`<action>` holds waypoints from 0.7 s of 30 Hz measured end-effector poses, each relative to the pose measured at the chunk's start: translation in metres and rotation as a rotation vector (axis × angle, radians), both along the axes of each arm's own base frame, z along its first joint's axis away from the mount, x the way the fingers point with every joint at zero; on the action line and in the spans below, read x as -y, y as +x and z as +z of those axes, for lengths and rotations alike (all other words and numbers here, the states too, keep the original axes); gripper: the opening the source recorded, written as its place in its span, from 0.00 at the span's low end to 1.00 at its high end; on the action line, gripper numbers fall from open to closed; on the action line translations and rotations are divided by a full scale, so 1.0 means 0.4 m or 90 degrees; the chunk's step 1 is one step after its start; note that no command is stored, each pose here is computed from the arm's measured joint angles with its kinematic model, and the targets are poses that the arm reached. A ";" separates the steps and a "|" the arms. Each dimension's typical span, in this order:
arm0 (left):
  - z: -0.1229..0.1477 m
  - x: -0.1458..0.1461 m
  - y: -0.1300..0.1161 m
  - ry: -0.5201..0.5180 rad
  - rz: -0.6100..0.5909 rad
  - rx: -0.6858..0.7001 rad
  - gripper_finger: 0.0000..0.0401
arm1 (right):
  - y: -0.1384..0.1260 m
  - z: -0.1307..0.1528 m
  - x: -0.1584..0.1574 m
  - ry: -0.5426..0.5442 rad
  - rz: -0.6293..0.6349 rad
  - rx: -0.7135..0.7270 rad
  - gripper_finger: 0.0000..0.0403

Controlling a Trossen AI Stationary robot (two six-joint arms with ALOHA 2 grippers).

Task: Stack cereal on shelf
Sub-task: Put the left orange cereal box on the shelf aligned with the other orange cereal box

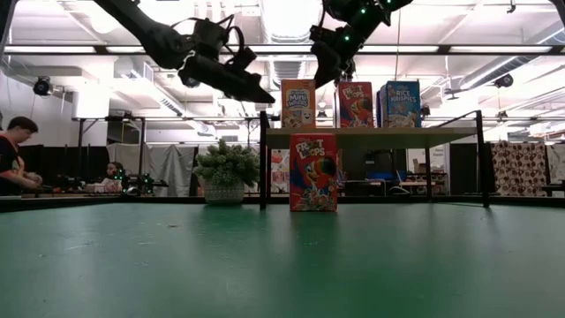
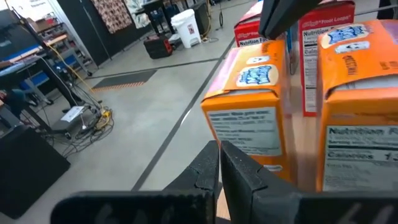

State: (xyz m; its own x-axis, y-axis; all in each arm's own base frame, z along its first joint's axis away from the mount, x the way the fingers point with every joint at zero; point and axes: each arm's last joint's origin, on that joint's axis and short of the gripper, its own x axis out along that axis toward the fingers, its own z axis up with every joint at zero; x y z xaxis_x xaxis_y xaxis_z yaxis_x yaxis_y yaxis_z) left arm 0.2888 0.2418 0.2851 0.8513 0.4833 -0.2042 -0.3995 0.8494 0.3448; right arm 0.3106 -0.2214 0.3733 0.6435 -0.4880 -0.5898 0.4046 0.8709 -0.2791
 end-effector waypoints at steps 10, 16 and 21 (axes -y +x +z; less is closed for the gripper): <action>0.008 0.019 -0.012 -0.034 -0.006 -0.024 0.00 | -0.016 0.026 -0.017 -0.011 0.003 0.010 0.02; 0.018 0.045 -0.012 -0.056 -0.060 -0.031 0.00 | -0.030 0.048 -0.063 0.009 0.016 0.005 0.02; 0.017 0.058 -0.009 -0.067 -0.077 -0.041 0.00 | -0.019 0.040 -0.109 0.035 0.044 -0.026 0.02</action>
